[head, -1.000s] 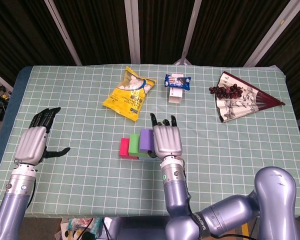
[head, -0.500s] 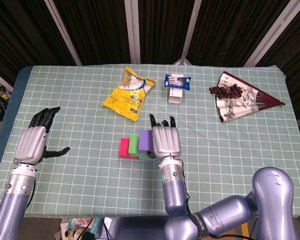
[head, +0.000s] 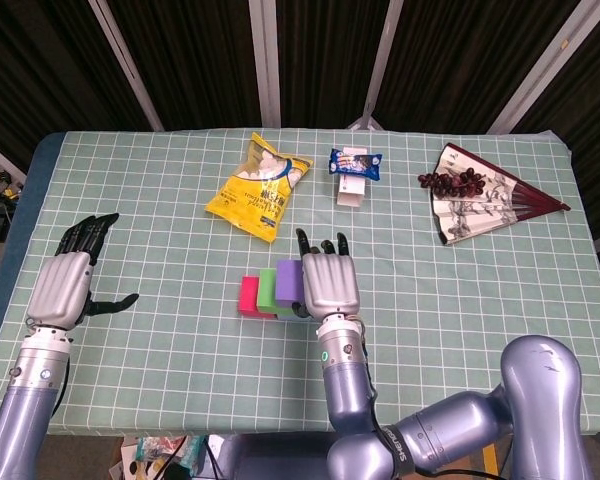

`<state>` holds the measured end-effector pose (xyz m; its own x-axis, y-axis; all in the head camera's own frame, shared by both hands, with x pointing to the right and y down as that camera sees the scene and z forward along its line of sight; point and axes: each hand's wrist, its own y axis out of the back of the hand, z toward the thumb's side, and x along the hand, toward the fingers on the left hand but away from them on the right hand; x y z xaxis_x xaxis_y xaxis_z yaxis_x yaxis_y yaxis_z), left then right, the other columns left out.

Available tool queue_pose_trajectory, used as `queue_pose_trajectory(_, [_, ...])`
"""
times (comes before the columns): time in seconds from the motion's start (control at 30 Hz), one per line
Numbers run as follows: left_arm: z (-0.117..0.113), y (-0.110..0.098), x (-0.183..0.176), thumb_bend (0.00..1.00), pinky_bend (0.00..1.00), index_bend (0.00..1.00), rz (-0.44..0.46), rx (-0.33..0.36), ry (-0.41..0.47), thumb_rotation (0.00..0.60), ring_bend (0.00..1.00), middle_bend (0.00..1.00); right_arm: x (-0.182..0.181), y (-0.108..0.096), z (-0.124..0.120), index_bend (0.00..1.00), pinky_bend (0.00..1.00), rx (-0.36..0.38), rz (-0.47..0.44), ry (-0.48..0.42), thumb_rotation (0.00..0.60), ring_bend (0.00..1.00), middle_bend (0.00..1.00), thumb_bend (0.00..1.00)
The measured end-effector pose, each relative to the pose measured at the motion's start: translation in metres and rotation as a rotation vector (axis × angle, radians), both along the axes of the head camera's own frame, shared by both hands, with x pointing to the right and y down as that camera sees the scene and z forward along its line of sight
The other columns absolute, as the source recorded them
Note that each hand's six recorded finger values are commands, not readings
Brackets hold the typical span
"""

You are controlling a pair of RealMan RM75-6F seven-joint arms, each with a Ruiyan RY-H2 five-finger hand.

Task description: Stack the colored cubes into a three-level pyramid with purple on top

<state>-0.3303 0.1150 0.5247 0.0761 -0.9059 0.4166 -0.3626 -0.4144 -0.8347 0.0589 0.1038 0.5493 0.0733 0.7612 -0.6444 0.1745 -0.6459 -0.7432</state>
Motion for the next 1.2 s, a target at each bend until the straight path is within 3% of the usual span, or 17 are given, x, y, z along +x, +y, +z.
queue_pose_trajectory(0.83, [0.0013, 0.001, 0.0013, 0.07, 0.0, 0.0, 0.006, -0.006, -0.004, 0.6, 0.0, 0.06, 0.0027, -0.0016, -0.0012, 0.05, 0.0, 0.004, 0.008, 0.006, 0.6, 0.16, 0.44, 0.21])
queue_pose_trajectory(1.2, [0.0009, 0.0012, 0.0016, 0.07, 0.0, 0.0, 0.006, -0.007, -0.005, 0.6, 0.0, 0.06, 0.002, 0.0018, 0.0008, 0.0, 0.0, -0.011, -0.017, 0.007, 0.6, 0.06, 0.27, 0.22])
